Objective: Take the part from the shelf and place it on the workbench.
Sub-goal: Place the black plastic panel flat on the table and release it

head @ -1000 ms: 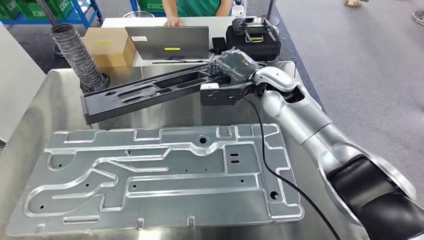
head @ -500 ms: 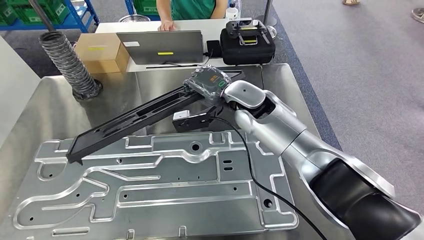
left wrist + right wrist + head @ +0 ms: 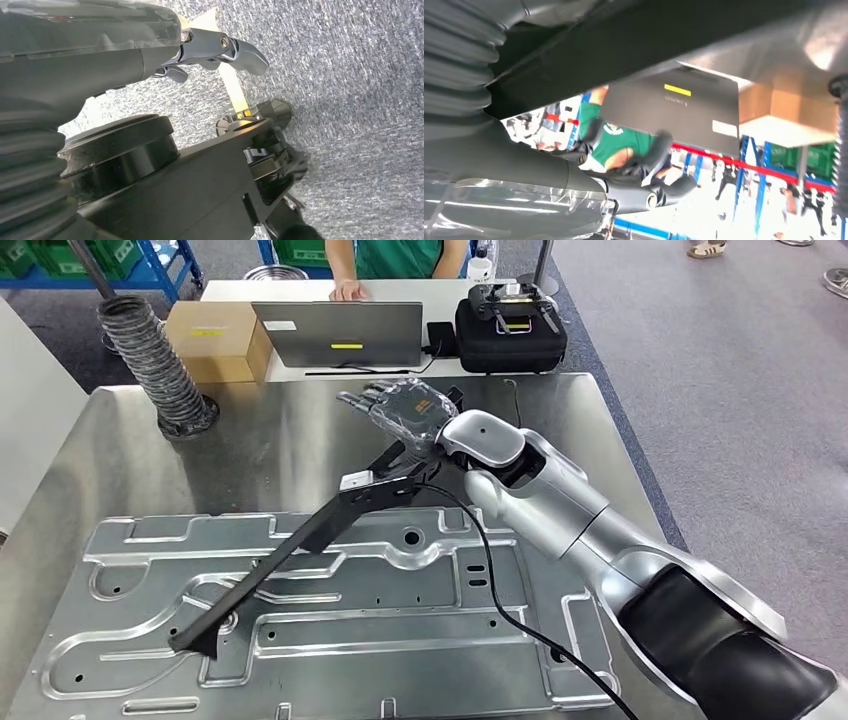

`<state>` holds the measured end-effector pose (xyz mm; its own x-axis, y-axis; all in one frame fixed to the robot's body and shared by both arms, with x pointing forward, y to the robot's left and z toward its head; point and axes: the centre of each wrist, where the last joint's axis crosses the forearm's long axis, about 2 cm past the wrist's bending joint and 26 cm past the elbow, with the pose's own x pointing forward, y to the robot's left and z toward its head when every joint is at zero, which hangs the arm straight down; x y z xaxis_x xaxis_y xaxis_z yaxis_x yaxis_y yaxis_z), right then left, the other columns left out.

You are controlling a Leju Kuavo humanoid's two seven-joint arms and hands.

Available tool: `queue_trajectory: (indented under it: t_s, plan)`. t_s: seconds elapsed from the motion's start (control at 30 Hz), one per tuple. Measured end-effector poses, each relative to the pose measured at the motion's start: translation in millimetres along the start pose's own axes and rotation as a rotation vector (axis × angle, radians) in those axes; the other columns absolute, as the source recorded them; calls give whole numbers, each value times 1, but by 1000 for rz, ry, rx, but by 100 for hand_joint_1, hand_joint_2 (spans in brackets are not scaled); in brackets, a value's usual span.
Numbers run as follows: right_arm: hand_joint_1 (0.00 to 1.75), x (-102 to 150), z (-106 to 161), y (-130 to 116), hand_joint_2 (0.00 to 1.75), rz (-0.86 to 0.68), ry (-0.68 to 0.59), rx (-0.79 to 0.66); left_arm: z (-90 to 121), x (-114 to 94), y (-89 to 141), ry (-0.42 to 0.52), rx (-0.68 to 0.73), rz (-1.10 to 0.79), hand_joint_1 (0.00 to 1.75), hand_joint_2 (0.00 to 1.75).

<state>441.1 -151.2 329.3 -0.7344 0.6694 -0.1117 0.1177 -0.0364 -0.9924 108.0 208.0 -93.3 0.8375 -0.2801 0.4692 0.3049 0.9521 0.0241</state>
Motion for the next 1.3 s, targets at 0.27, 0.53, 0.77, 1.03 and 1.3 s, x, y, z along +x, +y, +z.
queue_trajectory:
  t_s: [0.27, 0.53, 0.77, 1.03, 1.3]
  plan:
    - [0, 1, -1, -4, 0, 2, -3, -9, 0, 1, 0, 14, -10, 7, 0, 0]
    - [0, 2, -2, -6, 0, -4, -6, -7, 0, -1, 1, 18, -10, 12, 0, 0]
    - [0, 1, -3, -10, 0, -12, -7, -6, 0, 0, 1, 10, -14, 15, 0, 0]
    - [0, 0, -4, -12, 0, -10, 0, -8, 1, -3, -1, 12, -18, 13, 0, 0]
    - [0, 4, -6, -11, 0, -20, -5, 1, 2, -10, -2, 19, -25, 24, 0, 0]
